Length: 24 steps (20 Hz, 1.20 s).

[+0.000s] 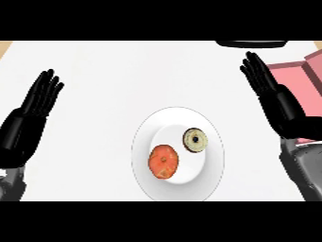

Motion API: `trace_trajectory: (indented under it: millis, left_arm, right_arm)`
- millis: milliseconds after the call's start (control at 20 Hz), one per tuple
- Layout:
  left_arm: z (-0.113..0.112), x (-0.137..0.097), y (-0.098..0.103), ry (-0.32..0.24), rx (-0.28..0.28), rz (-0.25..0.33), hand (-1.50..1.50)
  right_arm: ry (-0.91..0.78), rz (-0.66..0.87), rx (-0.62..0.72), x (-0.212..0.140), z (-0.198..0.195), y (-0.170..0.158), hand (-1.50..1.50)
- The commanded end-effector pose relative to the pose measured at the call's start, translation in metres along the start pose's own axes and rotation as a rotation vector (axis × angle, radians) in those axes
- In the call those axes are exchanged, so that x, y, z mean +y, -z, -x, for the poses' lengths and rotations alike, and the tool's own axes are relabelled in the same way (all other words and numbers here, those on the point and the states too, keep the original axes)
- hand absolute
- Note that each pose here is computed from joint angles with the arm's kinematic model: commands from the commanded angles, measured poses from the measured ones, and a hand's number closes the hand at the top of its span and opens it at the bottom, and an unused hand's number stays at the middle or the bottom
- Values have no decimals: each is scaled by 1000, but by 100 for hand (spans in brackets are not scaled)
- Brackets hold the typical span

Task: Pick the squash from the plate and place it in the cardboard box

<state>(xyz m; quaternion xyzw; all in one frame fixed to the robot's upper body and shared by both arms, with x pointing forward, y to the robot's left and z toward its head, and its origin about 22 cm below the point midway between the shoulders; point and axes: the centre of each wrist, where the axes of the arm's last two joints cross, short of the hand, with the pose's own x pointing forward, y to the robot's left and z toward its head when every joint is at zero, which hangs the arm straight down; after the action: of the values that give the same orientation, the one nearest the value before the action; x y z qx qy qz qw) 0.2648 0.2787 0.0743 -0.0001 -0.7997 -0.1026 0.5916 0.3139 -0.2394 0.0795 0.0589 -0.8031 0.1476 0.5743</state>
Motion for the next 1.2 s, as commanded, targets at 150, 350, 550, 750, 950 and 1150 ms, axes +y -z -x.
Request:
trace_trajectory:
  millis: [150, 350, 550, 750, 950, 1150]
  left_arm:
    - [-3, 10, 3, 189, 32, 54, 0]
    - [2, 6, 10, 233, 95, 126, 0]
    - [13, 6, 17, 211, 85, 151, 0]
    - [8, 4, 25, 218, 88, 146, 0]
    - [14, -22, 25, 214, 84, 144, 0]
    - [25, -14, 27, 222, 105, 155, 0]
  right_arm:
    - [-37, 24, -141, 2, -87, 18, -150]
    - [-412, -5, -4, -11, -97, 17, -150]
    - [-409, -88, -93, 5, -66, -13, -150]
    - [-582, -230, -161, 9, -79, -12, -150]
    - [-669, -324, -162, 45, -95, -28, -150]
    - [-893, -487, -24, 47, -112, -12, -150]
